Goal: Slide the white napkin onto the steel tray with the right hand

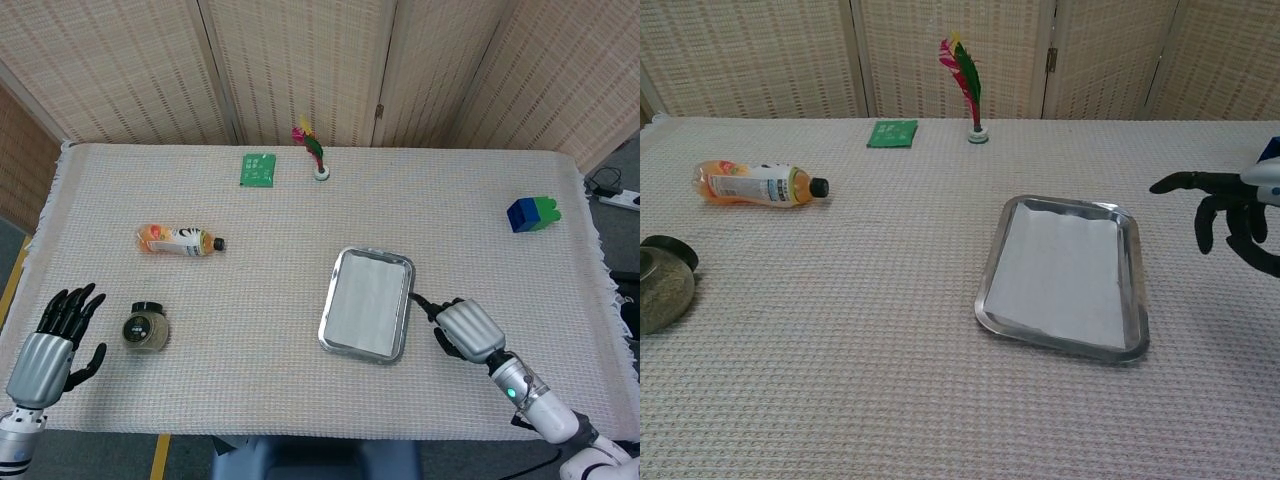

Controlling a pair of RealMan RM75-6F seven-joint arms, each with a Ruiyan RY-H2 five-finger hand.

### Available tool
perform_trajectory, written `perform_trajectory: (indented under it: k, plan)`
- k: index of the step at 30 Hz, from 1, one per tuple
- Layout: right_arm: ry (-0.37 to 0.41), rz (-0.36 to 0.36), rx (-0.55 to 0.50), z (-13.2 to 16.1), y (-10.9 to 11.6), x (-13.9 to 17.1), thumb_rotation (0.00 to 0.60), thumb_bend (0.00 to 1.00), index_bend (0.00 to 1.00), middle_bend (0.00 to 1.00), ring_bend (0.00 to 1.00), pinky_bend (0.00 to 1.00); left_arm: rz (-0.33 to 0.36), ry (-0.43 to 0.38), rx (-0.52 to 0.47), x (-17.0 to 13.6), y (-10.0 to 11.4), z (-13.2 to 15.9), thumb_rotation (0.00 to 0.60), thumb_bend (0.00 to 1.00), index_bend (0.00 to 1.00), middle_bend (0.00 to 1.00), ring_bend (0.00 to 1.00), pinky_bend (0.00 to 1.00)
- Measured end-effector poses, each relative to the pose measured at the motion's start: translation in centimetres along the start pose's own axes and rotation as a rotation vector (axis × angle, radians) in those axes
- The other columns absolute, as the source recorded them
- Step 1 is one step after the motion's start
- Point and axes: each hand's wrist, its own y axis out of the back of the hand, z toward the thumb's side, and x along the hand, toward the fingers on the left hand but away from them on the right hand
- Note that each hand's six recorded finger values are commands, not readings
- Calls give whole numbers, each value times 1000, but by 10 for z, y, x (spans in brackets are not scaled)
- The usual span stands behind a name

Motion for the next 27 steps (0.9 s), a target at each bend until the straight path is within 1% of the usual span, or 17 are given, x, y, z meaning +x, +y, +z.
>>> perform_trajectory:
  k: [1, 3, 4, 6, 7, 9, 10, 13, 15, 18, 21, 24, 27]
  plan:
    - [-18, -20, -41, -7, 0, 7, 600, 624, 0, 0, 3, 11, 0, 2, 2, 0, 0, 0, 600, 523, 0, 0, 0, 36]
    - [-52, -68, -75, -18, 2, 19, 600, 611, 0, 0, 0, 0, 1, 4, 9, 1, 0, -1, 600, 523, 0, 0, 0, 29]
    - [-80, -109, -81, -26, 5, 29, 600, 610, 0, 0, 0, 0, 1, 6, 13, 1, 0, -1, 600, 523, 0, 0, 0, 24]
    - [-132, -177, -74, -40, 8, 46, 600, 607, 0, 0, 0, 0, 3, 11, 26, 1, -1, -1, 600, 523, 0, 0, 0, 19]
    - [-174, -222, -63, -51, 9, 59, 600, 606, 0, 0, 0, 0, 2, 14, 33, 1, -1, -2, 600, 523, 0, 0, 0, 17]
    - [-247, -284, -42, -66, 9, 82, 600, 605, 0, 0, 0, 0, -4, 25, 47, 0, -3, -3, 600, 523, 0, 0, 0, 11]
    - [-297, -315, -27, -76, 8, 97, 600, 604, 0, 0, 0, 0, -9, 29, 53, 0, -4, -3, 600, 522, 0, 0, 0, 8]
    - [-376, -363, 10, -92, 9, 122, 600, 603, 0, 0, 0, 0, -33, 39, 72, -1, -8, -3, 600, 523, 0, 0, 0, 5]
    - [-383, -376, 14, -93, 11, 127, 600, 602, 0, 0, 0, 0, -50, 41, 86, -1, -11, -1, 600, 522, 0, 0, 0, 5]
    - [-365, -382, 16, -87, 11, 129, 600, 599, 0, 0, 0, 0, -71, 42, 106, -2, -14, 3, 600, 523, 0, 0, 0, 5]
    - [-347, -387, 19, -82, 12, 132, 600, 600, 0, 0, 0, 0, -87, 64, 115, -2, -16, 0, 600, 523, 0, 0, 0, 5]
    - [-342, -389, 22, -80, 12, 132, 600, 599, 0, 0, 0, 0, -90, 85, 126, -1, -16, -2, 600, 523, 0, 0, 0, 5]
    - [-342, -371, 20, -80, 9, 129, 600, 600, 0, 0, 0, 0, -84, 79, 126, -2, -14, -1, 600, 523, 0, 0, 0, 5]
